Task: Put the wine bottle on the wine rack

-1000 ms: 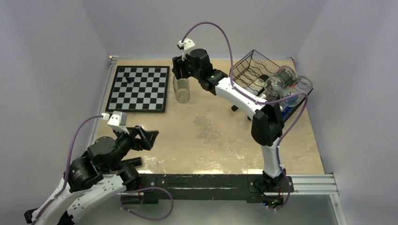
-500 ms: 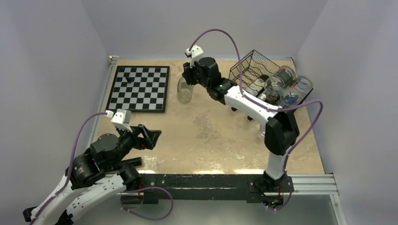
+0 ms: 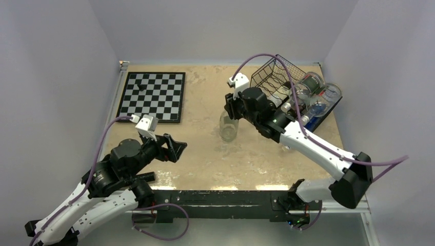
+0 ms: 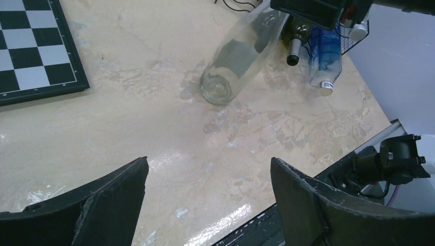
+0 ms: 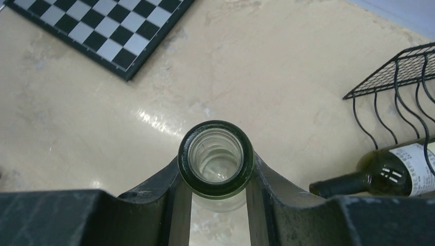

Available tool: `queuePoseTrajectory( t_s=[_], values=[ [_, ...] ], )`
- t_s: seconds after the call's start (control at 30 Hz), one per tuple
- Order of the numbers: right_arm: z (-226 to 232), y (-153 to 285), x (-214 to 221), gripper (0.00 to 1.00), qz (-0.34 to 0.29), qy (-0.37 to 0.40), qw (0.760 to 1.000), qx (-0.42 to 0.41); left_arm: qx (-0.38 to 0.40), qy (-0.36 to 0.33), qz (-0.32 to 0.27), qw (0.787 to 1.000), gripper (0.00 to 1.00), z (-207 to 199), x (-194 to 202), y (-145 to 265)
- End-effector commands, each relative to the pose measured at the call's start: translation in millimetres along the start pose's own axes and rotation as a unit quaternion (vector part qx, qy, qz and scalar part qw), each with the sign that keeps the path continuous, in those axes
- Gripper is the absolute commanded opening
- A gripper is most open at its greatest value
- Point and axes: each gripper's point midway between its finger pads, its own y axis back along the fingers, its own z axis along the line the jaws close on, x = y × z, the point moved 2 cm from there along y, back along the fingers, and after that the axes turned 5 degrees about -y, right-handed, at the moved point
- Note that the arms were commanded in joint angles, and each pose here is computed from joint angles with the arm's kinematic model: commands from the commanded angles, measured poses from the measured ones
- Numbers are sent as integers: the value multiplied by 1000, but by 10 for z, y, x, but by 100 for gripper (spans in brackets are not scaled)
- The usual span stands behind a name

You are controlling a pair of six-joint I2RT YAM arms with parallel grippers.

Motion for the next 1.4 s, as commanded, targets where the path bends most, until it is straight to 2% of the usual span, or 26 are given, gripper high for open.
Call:
queuePoseTrajectory(
  t_s=[0.0, 0.2, 0.23, 0.33, 0.37, 0.47, 0.57, 0.7, 0.87, 1.13, 1.23, 1.27, 1.37],
  values=[
    [185, 437, -362, 0, -88, -20, 995, -33, 36, -13, -1, 999, 92, -153, -26, -128],
    [306, 643, -174, 0, -72, -14, 995, -67, 76, -38, 13, 996, 92, -340, -37, -300],
    [312, 651, -160, 9, -67, -17, 995, -69, 85, -44, 12, 995, 92, -384, -59, -331],
    [337, 664, -170, 48, -55, -13, 996, -74, 114, -70, 9, 991, 92, -515, -117, -439],
    [327, 667, -190, 57, -54, -15, 996, -69, 122, -79, 7, 989, 92, -556, -146, -476],
    [302, 732, -311, 72, -61, -22, 996, -60, 138, -104, -2, 985, 92, -658, -228, -603],
    [277, 919, -479, 80, -83, -36, 994, -62, 161, -133, -17, 978, 93, -772, -299, -738],
    [184, 1330, -619, 83, -109, -73, 989, -68, 188, -166, -39, 967, 93, -924, -367, -964],
    [9, 1706, -425, 84, -100, -118, 986, -58, 233, -192, -82, 950, 93, -1214, -574, -1235],
    [-148, 1956, 55, 83, -73, -155, 984, -56, 276, -217, -116, 929, 93, -1496, -662, -1601],
    [-100, 1955, 198, 83, -57, -142, 985, -78, 278, -227, -115, 926, 90, -1537, -623, -1767],
    [-89, 1942, 247, 83, -50, -138, 986, -82, 277, -230, -113, 926, 86, -1539, -593, -1835],
    [-45, 1907, 385, 84, -34, -126, 987, -98, 266, -239, -111, 927, 66, -1515, -541, -1958]
  ],
)
